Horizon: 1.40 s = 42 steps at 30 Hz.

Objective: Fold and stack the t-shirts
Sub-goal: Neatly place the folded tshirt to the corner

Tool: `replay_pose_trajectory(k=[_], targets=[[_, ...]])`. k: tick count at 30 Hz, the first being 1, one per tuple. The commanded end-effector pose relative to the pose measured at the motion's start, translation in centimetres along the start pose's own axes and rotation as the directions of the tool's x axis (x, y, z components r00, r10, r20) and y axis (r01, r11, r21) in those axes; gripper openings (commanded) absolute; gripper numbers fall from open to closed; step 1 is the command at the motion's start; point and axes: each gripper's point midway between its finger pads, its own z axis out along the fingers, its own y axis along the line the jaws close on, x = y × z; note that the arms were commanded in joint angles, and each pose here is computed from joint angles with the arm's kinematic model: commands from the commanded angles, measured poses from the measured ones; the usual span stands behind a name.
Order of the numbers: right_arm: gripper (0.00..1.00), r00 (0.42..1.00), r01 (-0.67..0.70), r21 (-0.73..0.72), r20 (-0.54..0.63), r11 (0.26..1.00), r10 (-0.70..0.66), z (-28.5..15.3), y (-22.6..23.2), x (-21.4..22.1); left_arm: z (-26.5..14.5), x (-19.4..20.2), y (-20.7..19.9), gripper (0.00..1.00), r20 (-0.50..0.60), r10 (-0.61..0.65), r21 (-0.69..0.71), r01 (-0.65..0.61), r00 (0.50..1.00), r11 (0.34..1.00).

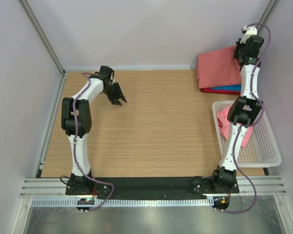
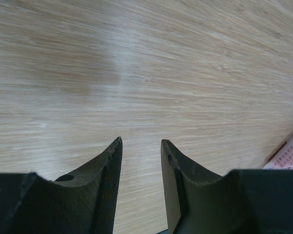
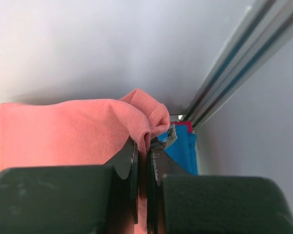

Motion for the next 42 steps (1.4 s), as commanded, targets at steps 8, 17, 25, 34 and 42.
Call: replay_pose_trajectory(k=[8,17,25,34,42], targets=[[0.01,0.975,-0.064,0.100,0.219,0.993,0.040,4.1,-4.5,-0.1,0.7,-0.9,-1.2,0.39,-0.006,-0.006,0.035,0.006,1.000,0.999],[0.57,0.969,-0.169,0.060,0.190,0.984,0.155,2.0,-3.3,-1.9,-0.6,-0.5,-1.4,0.39,0.004,0.005,0.046,-0.005,1.000,0.999],[0.91,0.963,-0.266,0.051,0.068,0.963,0.262,-2.9,1.0,-3.9,-5.5,0.7,-4.1,0.40,0.081,0.060,0.115,-0.069,0.995,0.991],[0.24,0.905,-0.412,-0.122,-0.168,0.903,0.390,-5.0,13.4,0.4,-9.9,4.2,-5.7,0.41,0.138,0.064,0.194,-0.091,0.988,0.977],[0.16,0.820,-0.504,-0.034,-0.331,0.863,0.466,-6.0,14.9,8.3,-13.3,5.6,-6.1,0.41,0.187,0.083,0.234,-0.127,0.979,0.964]])
